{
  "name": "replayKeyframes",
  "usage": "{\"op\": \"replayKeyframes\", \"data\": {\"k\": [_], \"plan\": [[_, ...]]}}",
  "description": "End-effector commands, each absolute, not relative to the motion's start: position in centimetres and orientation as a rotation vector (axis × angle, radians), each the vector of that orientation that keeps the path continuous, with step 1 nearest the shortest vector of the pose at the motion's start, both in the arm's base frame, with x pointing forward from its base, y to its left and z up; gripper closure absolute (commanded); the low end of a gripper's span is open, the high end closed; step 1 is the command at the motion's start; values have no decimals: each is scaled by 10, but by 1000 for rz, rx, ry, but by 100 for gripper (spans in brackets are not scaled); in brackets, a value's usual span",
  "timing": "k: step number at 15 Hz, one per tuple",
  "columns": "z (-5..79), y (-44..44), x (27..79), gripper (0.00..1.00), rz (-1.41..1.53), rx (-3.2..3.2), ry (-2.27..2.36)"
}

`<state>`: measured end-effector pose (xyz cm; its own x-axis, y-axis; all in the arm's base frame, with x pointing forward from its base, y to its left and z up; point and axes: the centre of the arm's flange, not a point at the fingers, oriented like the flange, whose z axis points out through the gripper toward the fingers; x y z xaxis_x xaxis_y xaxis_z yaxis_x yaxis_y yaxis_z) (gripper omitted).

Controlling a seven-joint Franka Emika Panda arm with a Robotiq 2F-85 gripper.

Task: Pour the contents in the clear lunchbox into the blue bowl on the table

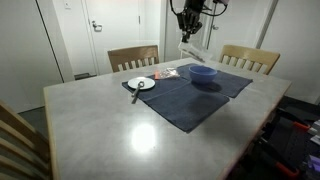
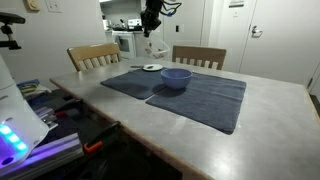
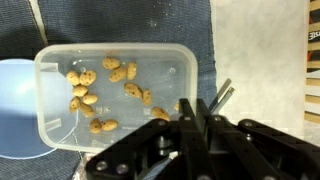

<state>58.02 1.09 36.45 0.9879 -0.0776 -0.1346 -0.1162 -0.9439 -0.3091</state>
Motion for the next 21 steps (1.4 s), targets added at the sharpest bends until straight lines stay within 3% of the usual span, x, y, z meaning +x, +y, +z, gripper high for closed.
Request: {"op": "replayKeyframes", "data": {"k": [1,21], "plan": [[366,-15,588,98,185,-2718,90],[341,-78,555,98,92,-2388,63]]}}
